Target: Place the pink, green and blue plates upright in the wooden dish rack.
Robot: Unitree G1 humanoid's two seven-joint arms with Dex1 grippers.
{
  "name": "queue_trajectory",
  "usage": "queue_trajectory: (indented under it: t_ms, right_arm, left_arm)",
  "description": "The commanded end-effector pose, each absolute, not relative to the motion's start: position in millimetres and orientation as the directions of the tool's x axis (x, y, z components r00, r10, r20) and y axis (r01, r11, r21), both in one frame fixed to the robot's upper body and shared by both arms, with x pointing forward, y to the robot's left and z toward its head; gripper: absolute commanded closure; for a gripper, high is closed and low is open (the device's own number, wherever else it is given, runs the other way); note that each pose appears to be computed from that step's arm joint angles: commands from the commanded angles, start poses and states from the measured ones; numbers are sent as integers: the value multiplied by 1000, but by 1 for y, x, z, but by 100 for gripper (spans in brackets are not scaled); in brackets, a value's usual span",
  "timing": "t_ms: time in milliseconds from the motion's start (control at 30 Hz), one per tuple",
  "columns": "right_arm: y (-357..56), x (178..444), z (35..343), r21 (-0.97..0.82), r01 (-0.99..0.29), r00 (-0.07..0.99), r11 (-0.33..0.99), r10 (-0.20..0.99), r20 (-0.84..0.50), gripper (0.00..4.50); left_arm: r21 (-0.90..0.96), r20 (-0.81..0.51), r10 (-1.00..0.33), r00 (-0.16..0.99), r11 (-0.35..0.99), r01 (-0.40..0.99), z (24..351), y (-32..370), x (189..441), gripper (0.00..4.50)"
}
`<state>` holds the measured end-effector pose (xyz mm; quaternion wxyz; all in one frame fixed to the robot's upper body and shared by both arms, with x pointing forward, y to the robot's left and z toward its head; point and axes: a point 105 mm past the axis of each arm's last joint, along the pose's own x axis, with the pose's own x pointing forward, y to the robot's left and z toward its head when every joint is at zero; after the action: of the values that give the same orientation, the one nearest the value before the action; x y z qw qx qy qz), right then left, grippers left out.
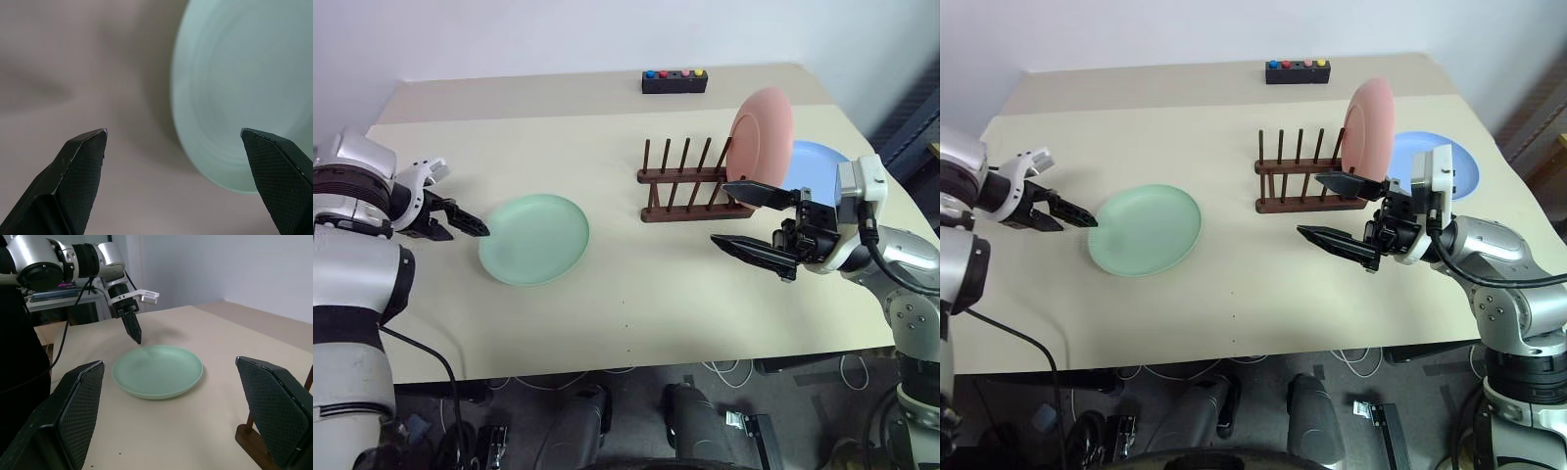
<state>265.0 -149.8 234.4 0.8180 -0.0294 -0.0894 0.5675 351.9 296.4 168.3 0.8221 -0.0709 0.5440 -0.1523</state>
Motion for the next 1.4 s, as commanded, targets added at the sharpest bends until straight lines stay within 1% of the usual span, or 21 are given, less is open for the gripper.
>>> queue_trajectory:
  t_ms: [33, 233, 367, 467, 700, 733, 1033, 1100, 1167, 1300, 1367, 1400]
  right_arm:
    - [-152, 261, 244, -198, -913, 335, 356, 933, 131, 12]
    - [-153, 261, 243, -198, -911, 341, 361, 931, 127, 12]
    - [-154, 261, 243, -202, -908, 348, 366, 930, 120, 12]
    - [-154, 262, 243, -203, -906, 355, 372, 928, 116, 0]
    - [-156, 262, 242, -200, -903, 365, 381, 924, 114, 0]
    - [-156, 262, 242, -200, -902, 366, 382, 924, 113, 0]
    - [-156, 263, 243, -200, -899, 373, 389, 921, 114, 0]
    - [-155, 264, 240, -199, -901, 372, 386, 922, 108, 0]
    - [-154, 263, 240, -201, -902, 367, 381, 924, 105, 0]
    - [-155, 263, 243, -209, -901, 366, 380, 925, 104, 0]
    - [-156, 264, 243, -216, -899, 369, 382, 924, 100, 0]
    - [-156, 264, 243, -216, -899, 367, 380, 925, 99, 0]
  left_arm:
    - [-275, -869, -320, 377, 946, 170, 169, 299, 353, 0]
    - [-247, -866, -301, 400, 952, 183, 161, 295, 360, 0]
    - [-261, -870, -311, 382, 949, 178, 152, 290, 360, 0]
    - [-264, -864, -308, 398, 951, 164, 149, 289, 362, 84]
    - [-273, -865, -309, 394, 951, 146, 143, 284, 363, 440]
    - [-277, -866, -311, 392, 950, 143, 142, 283, 363, 449]
    - [-321, -846, -342, 410, 939, 121, 148, 281, 363, 449]
    - [-372, -811, -394, 433, 918, 138, 157, 275, 366, 449]
    - [-456, -732, -487, 476, 870, 188, 173, 265, 371, 449]
    - [-438, -710, -505, 491, 862, 255, 176, 270, 371, 449]
    - [-483, -640, -553, 533, 829, 281, 189, 268, 371, 449]
    - [-539, -572, -593, 567, 793, 285, 200, 264, 373, 449]
